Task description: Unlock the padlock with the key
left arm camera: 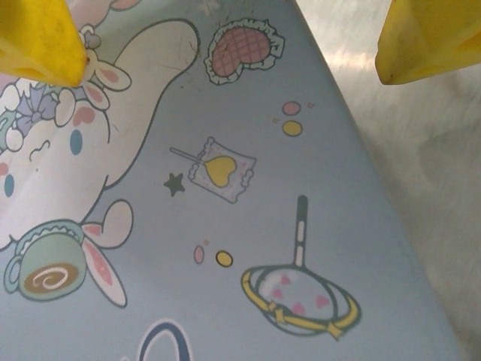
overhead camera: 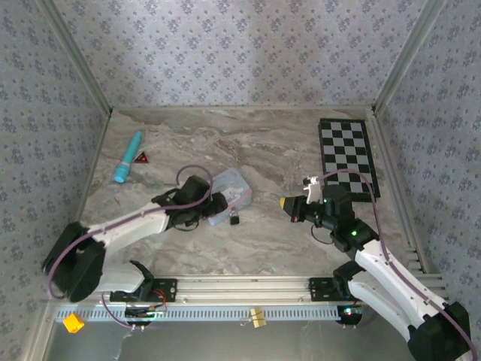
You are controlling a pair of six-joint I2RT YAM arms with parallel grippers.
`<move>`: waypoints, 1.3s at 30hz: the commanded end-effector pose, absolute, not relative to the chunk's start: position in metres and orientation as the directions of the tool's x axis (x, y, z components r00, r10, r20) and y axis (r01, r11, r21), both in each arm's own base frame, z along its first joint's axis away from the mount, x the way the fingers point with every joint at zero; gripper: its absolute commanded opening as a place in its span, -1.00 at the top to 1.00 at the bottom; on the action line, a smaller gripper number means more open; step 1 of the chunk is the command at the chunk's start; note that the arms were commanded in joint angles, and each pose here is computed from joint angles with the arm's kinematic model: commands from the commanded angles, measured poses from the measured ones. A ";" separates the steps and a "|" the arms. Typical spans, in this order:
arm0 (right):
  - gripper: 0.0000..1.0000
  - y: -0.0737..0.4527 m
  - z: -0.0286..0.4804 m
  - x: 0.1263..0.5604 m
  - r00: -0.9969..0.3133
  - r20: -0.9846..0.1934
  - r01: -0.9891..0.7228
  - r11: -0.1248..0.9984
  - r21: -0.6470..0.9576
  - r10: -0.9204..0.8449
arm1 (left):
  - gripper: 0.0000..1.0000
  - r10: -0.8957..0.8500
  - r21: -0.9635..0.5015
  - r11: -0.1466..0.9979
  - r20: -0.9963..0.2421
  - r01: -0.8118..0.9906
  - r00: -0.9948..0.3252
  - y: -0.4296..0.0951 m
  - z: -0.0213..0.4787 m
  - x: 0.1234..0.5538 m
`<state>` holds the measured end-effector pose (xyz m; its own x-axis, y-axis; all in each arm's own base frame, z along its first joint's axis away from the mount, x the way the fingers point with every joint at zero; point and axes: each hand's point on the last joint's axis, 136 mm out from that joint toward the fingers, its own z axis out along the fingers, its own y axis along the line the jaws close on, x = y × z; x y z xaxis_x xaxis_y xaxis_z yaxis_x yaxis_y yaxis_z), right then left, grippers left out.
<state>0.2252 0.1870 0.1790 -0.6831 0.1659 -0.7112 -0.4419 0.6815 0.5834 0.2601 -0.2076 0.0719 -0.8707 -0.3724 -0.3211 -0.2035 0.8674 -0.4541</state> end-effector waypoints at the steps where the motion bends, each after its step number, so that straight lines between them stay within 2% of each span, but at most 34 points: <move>1: 1.00 0.191 0.185 0.223 -0.697 -0.695 -0.441 0.658 0.611 0.179 | -0.97 -0.319 -0.330 0.924 -0.379 -0.195 -0.869 -0.191 0.051 0.294; 6: 1.00 0.191 0.182 0.221 -0.700 -0.692 -0.428 0.674 0.603 0.175 | -0.98 -0.218 -0.149 0.975 -0.472 -0.167 -0.854 -0.176 0.056 0.339; 10: 1.00 0.191 0.179 0.220 -0.699 -0.694 -0.422 0.683 0.596 0.174 | -0.98 -0.244 -0.160 0.969 -0.472 -0.189 -0.847 -0.164 0.060 0.356; 15: 1.00 0.190 0.174 0.218 -0.696 -0.696 -0.415 0.693 0.590 0.176 | -0.97 -0.198 -0.122 0.980 -0.564 -0.156 -0.801 -0.156 0.110 0.347; 20: 1.00 0.190 0.168 0.219 -0.694 -0.699 -0.415 0.696 0.586 0.175 | -0.96 -0.088 -0.202 0.978 -0.638 0.056 -0.765 -0.214 0.153 0.317; 25: 1.00 0.193 0.167 0.221 -0.689 -0.703 -0.425 0.689 0.587 0.175 | -0.93 -0.092 -0.304 0.942 -0.639 0.140 -0.764 -0.254 0.122 0.317; 30: 1.00 0.191 0.168 0.217 -0.688 -0.706 -0.431 0.688 0.583 0.168 | -0.80 -0.125 -0.396 0.902 -0.621 0.171 -0.774 -0.286 0.105 0.328; 39: 1.00 0.185 0.166 0.214 -0.668 -0.719 -0.429 0.689 0.584 0.193 | -0.60 -0.256 -0.463 0.885 -0.562 0.042 -0.787 -0.290 0.060 0.340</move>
